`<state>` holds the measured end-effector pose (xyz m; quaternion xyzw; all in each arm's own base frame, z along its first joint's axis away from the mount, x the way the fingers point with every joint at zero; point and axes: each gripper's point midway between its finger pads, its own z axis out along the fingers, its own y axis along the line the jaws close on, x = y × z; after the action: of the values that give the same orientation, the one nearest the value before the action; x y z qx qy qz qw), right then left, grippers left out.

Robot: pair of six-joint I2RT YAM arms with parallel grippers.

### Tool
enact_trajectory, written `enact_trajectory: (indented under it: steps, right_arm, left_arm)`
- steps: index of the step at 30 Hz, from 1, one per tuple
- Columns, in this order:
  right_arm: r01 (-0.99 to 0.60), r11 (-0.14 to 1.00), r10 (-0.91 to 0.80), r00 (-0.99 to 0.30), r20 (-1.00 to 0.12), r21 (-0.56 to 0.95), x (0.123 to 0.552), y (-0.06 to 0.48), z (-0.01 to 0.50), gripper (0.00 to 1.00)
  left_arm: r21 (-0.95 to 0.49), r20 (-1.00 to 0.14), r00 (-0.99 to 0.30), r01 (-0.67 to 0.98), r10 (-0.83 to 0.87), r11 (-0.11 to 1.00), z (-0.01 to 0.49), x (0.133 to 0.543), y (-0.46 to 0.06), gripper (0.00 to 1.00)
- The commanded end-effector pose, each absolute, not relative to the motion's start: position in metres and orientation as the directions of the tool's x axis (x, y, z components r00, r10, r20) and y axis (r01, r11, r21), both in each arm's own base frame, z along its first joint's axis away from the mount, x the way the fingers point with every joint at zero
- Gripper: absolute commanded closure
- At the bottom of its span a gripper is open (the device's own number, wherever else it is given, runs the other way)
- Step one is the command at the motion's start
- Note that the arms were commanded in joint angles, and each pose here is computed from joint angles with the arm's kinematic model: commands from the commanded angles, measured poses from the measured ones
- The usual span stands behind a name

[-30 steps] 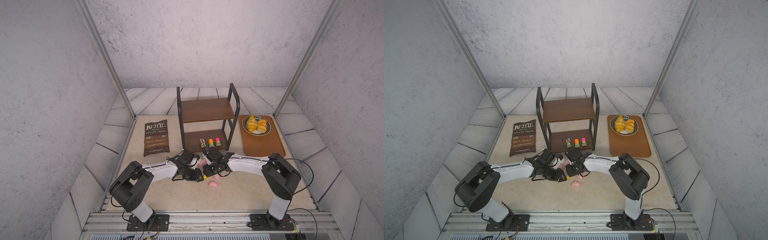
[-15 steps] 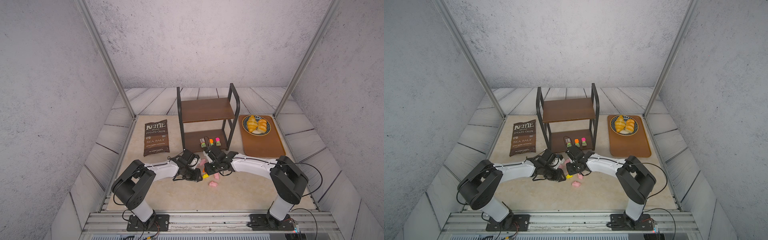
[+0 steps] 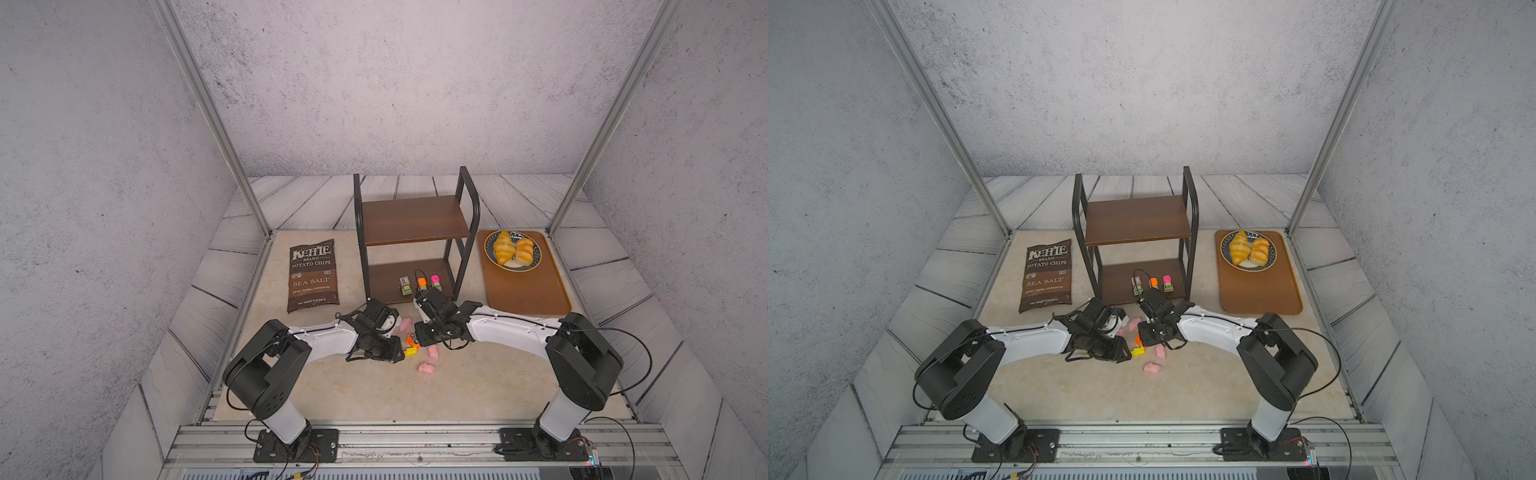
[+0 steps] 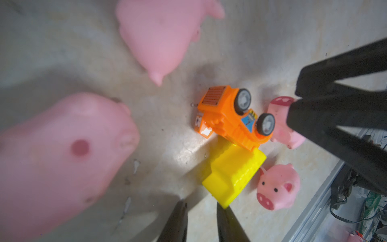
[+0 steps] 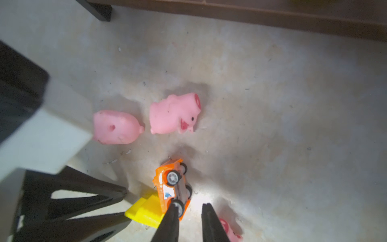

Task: Organize plastic toys on shelves
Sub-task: Adjust the plastic toy at the center of the board.

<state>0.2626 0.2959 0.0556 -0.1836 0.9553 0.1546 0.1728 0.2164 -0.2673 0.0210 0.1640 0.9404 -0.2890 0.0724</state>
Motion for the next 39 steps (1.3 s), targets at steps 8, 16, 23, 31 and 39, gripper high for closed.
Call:
enact_trajectory:
  steps: [8,16,23,31,39]
  right_arm:
    - [-0.390,0.895,-0.296,-0.882,-0.366,0.218,0.261,0.290,0.047,0.75]
    - [-0.390,0.895,-0.306,-0.890,-0.339,0.217,0.259,0.291,0.035,0.74]
    - [-0.358,0.915,-0.292,-0.906,-0.308,0.185,0.260,0.283,0.020,0.74]
    - [-0.283,0.938,-0.223,-0.934,-0.278,0.200,0.264,0.266,0.008,0.75]
    - [-0.263,0.944,-0.209,-0.944,-0.257,0.198,0.266,0.259,-0.003,0.75]
  left_arm:
    - [-0.488,-0.229,-0.935,0.351,0.271,0.799,0.022,0.216,-0.262,0.70]
    - [-0.489,-0.227,-0.936,0.349,0.270,0.799,0.022,0.216,-0.262,0.70]
    - [-0.488,-0.236,-0.933,0.355,0.271,0.797,0.027,0.216,-0.261,0.70]
    - [-0.490,-0.281,-0.921,0.380,0.270,0.785,0.049,0.215,-0.260,0.69]
    - [-0.496,-0.314,-0.909,0.404,0.275,0.769,0.064,0.214,-0.259,0.67]
